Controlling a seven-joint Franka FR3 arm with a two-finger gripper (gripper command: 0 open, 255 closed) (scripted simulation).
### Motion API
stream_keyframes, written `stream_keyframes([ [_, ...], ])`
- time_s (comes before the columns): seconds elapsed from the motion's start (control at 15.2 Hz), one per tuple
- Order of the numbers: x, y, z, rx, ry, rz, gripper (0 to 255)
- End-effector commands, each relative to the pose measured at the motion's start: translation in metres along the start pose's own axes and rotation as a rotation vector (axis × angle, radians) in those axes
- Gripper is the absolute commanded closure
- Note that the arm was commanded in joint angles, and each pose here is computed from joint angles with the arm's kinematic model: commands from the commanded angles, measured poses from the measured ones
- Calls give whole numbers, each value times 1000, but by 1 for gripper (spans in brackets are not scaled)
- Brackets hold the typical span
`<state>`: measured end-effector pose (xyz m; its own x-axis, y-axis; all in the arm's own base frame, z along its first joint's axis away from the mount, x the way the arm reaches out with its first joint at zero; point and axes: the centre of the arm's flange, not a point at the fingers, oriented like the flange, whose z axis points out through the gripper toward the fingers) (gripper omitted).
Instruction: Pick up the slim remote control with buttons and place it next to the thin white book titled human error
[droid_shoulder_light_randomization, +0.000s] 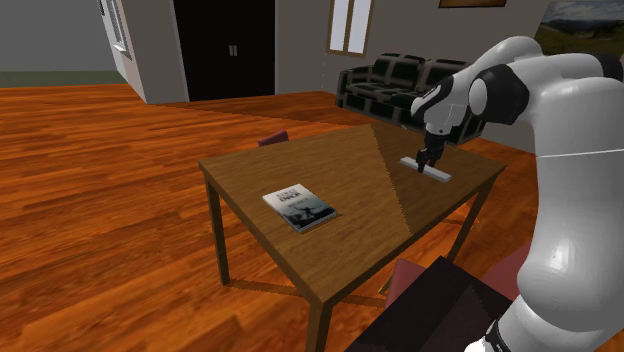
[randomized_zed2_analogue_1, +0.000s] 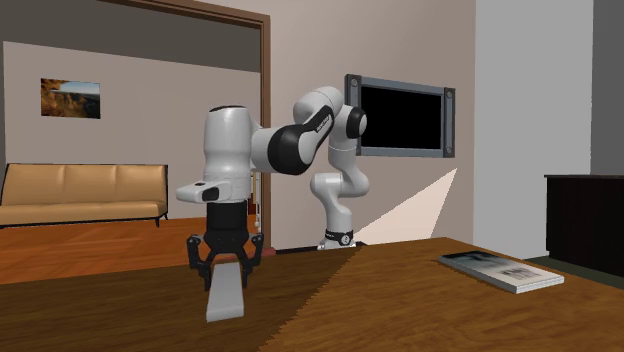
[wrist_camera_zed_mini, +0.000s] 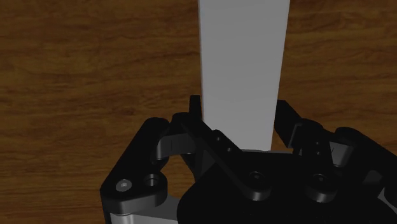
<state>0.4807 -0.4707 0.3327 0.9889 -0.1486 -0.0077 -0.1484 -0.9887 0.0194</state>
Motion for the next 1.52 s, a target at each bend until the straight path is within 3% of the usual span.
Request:
stream_keyframes([
  [0.0, -1, 0, -8, 0, 0, 0, 255],
  [0.99, -1, 1, -86, 0, 0, 0, 255],
  [1.45, 4, -91, -89, 0, 0, 0, 255],
])
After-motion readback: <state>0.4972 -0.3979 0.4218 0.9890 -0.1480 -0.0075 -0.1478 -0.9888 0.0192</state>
